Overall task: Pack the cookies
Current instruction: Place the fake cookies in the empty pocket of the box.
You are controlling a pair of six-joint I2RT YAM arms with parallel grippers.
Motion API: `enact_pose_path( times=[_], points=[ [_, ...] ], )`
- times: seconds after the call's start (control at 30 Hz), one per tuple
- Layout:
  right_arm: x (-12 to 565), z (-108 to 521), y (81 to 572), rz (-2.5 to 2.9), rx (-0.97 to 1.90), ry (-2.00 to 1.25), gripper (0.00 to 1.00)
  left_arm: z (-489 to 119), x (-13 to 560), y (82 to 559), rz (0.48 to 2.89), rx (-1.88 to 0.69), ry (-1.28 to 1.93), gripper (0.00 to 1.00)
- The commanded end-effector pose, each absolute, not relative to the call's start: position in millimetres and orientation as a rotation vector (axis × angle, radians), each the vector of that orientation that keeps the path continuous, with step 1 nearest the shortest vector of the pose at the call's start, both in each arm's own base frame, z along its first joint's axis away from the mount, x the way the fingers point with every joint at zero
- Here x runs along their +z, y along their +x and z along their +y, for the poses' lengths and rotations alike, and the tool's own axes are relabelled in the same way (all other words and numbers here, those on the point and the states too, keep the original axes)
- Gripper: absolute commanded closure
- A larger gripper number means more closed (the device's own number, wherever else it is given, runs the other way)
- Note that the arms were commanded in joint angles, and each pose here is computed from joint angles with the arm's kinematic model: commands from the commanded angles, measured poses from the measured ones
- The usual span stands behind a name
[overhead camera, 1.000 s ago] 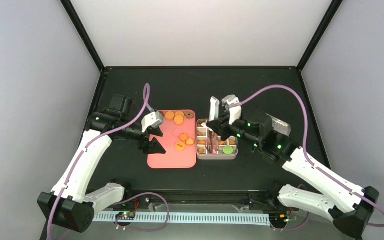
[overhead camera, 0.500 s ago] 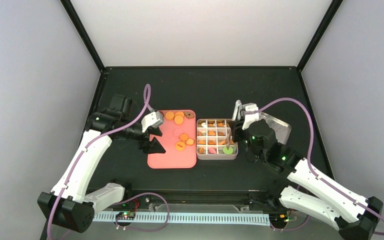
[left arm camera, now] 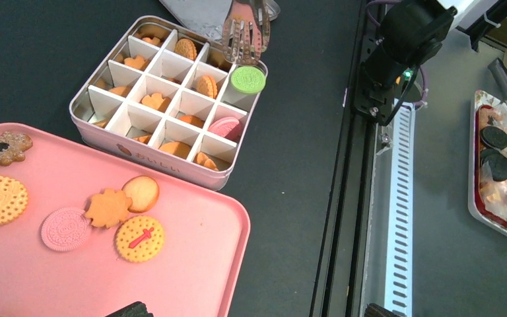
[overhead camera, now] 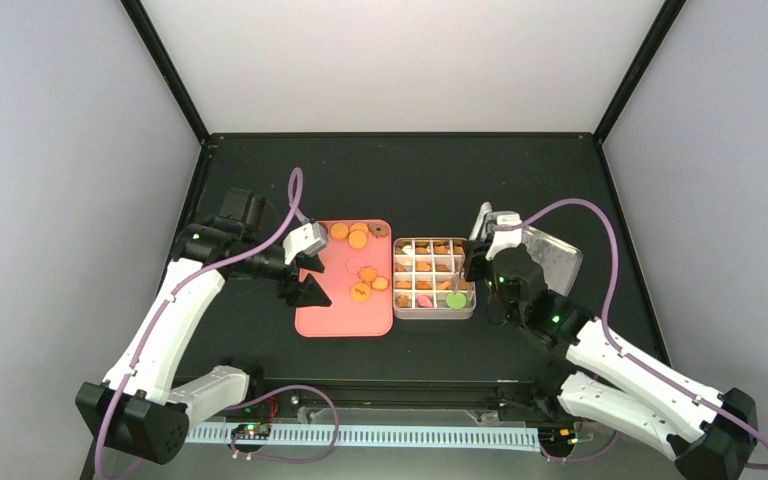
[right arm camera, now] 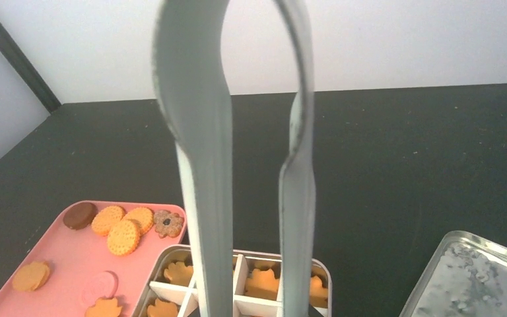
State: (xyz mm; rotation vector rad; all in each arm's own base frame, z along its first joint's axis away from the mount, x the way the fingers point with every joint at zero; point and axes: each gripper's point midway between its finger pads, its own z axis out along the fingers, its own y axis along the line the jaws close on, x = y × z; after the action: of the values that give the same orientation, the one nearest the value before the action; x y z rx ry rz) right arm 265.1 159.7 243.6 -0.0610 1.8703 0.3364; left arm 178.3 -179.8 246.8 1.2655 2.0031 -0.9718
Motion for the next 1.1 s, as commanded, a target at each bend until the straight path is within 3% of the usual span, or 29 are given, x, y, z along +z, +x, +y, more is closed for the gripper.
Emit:
enact_pose_path(
  times=[0.0, 0.63, 1.07],
  points=[
    [251.8, 151.2, 276.5, 1.805, 0.382, 0.063, 0.69, -178.8, 253.4, 181.0, 1.978, -0.939, 1.282, 0.14],
    [207.5, 140.9, 274.5, 1.874, 0.495, 0.149, 0.70, -178.7, 254.0, 180.2, 1.975, -0.939, 1.286, 0.14],
    [219.9, 150.4, 275.2, 1.866, 0.529, 0.088, 0.83, -177.9, 254.1, 179.1, 1.976, -0.931, 1.290, 0.14]
  ],
)
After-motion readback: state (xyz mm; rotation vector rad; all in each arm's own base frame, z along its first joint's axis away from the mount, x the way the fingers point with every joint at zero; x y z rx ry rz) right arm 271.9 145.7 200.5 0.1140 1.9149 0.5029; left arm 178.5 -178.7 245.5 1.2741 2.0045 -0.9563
